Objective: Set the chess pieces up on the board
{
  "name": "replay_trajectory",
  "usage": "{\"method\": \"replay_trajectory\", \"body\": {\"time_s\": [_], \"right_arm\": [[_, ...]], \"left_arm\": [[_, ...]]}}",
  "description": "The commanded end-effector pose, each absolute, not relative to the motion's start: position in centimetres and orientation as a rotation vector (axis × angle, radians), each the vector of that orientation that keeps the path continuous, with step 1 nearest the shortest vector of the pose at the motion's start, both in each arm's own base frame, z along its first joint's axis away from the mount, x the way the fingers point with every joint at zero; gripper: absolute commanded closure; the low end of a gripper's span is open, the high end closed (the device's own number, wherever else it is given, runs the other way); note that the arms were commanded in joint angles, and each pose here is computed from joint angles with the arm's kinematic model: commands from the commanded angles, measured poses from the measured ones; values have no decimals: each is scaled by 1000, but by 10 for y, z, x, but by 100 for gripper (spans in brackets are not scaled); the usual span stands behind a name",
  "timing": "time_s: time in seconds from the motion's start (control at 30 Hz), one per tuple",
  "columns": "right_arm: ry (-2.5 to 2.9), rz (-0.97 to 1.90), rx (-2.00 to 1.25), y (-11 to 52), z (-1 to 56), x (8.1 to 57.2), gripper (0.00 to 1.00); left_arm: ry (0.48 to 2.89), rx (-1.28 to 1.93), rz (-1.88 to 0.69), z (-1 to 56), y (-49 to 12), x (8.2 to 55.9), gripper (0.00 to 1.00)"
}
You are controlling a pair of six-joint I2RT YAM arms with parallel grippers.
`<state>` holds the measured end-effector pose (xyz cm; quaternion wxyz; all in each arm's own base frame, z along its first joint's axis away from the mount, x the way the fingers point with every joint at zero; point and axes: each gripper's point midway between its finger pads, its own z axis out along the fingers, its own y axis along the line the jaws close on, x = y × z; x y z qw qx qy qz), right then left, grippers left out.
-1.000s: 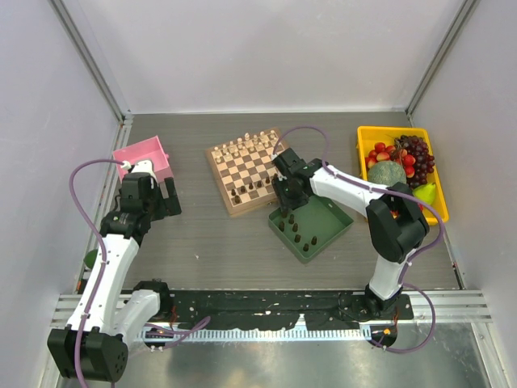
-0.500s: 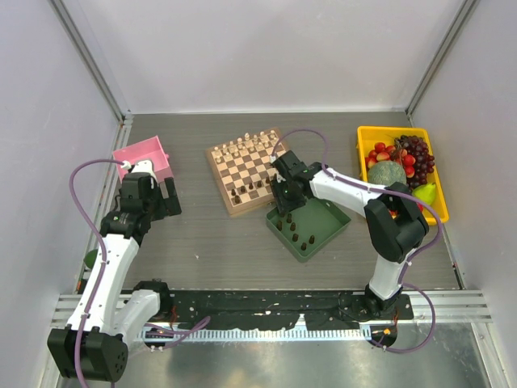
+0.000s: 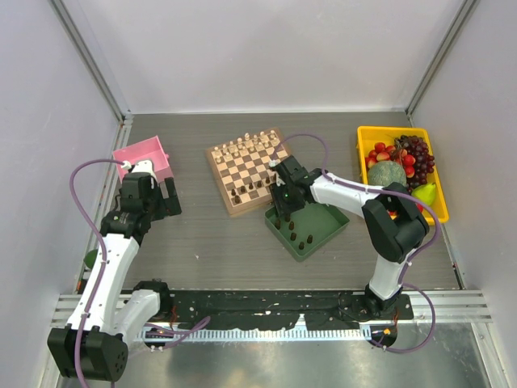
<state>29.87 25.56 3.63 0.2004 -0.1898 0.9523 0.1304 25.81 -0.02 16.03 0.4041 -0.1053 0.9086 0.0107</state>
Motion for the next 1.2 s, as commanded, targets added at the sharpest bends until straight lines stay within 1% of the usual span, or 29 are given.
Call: {"method": "replay_trajectory", "body": {"time_s": [0.0,0.2,0.4,0.57,0.93,1.17], "right_arm": [[2521,417,-535,267,70,316,57],[2503,399,-529,265,74,319,57],[2503,395,-535,266,72,321,64],[2506,389,-536,266,71,323,65],[2513,354,-532,263,70,325,73],[2493,363,-530,265,79,327,75]], "left_arm": [[2257,-263,26,176,1,264,1],[2259,-263,26,176,1,264,1],[2257,-262,24,176,1,265,1],[2262,-263,24,175,1,264,1],[2264,-259,21,175,0,264,1],[2265,-258,20,175,0,265,1]]}}
